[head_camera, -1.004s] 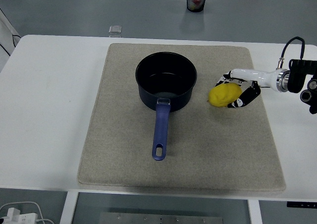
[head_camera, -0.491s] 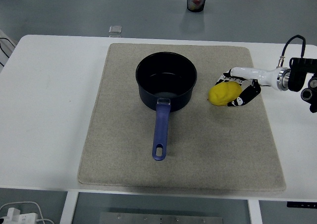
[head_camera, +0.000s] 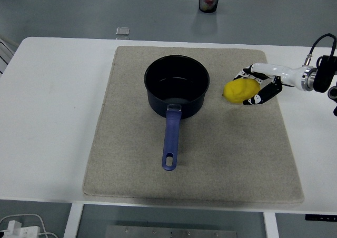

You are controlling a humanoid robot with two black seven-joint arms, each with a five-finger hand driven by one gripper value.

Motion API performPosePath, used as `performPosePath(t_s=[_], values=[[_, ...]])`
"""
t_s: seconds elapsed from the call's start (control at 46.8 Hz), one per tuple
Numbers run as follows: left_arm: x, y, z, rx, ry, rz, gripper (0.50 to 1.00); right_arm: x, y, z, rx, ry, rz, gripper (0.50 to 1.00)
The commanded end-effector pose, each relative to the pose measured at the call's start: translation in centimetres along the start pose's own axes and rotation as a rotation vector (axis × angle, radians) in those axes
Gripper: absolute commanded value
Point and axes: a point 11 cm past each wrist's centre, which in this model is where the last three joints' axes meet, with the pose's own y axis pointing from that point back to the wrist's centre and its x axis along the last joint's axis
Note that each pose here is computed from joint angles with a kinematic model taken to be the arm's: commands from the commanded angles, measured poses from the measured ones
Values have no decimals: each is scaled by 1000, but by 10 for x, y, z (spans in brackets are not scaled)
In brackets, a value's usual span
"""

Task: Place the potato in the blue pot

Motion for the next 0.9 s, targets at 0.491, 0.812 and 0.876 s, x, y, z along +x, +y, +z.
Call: performPosePath(t_s=[0.491, 0.812, 0.876], values=[[0, 0, 0, -1, 0, 1, 996, 68, 4, -77, 148, -81, 95, 500], [0, 0, 0, -1, 0, 1, 996, 36, -37, -138, 258, -41, 18, 500], [0, 0, 0, 1, 0, 1, 996, 26, -44, -146, 271, -38, -1, 500]])
